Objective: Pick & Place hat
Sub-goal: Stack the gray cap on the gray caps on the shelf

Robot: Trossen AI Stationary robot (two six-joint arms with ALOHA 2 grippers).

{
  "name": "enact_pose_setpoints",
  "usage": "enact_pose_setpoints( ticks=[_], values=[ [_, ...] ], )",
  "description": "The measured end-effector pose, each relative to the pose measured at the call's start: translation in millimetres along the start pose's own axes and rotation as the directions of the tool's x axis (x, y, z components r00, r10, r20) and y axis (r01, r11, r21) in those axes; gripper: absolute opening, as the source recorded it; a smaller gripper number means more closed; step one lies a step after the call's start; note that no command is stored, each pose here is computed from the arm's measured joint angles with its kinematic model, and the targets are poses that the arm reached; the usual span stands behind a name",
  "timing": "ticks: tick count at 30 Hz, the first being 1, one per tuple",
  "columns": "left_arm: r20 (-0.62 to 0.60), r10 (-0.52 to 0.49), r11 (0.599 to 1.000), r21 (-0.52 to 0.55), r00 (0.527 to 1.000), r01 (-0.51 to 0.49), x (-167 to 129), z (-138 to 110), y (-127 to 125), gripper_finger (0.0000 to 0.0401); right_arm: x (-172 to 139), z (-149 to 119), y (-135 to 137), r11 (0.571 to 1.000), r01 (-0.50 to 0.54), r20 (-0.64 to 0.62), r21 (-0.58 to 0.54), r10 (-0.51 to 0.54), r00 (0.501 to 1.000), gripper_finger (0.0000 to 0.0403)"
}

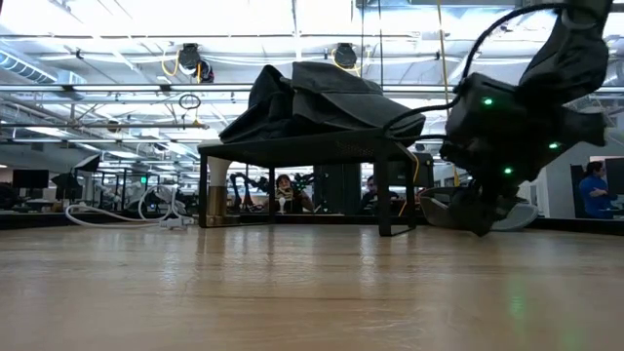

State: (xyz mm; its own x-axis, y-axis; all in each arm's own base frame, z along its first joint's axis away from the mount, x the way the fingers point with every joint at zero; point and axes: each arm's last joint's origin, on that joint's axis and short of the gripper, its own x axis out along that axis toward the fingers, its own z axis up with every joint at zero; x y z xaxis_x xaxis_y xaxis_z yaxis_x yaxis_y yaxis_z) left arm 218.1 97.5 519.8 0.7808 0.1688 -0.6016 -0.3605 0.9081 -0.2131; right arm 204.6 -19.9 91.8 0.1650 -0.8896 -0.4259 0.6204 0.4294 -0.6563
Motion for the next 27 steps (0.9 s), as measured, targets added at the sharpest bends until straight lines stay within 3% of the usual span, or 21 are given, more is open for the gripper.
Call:
enact_pose_setpoints(
  ticks=[14,18,23,27],
  values=[
    [-0.002,-0.001,1.0,0.017,1.0,0.001,0,0,0,0.0302,38,-1,-20,0.996,0.074,-0.061,0.044,-0.071,0.996,0.0207],
    [-0.002,0.0,1.0,0.017,1.0,0.0,0,0,0,0.0299,41,-2,-22,0.995,0.086,-0.077,0.054,-0.082,0.994,0.015],
    [-0.003,0.0,1.0,0.019,1.0,0.0,0,0,0,0.0305,42,-3,-22,0.992,0.077,-0.085,0.098,-0.069,0.994,0.0025],
    [-0.01,0.001,1.0,0.021,1.0,0.0,0,-1,0,0.0306,36,-2,-20,0.994,0.041,-0.075,0.105,-0.033,0.997,0.0012]
  ],
)
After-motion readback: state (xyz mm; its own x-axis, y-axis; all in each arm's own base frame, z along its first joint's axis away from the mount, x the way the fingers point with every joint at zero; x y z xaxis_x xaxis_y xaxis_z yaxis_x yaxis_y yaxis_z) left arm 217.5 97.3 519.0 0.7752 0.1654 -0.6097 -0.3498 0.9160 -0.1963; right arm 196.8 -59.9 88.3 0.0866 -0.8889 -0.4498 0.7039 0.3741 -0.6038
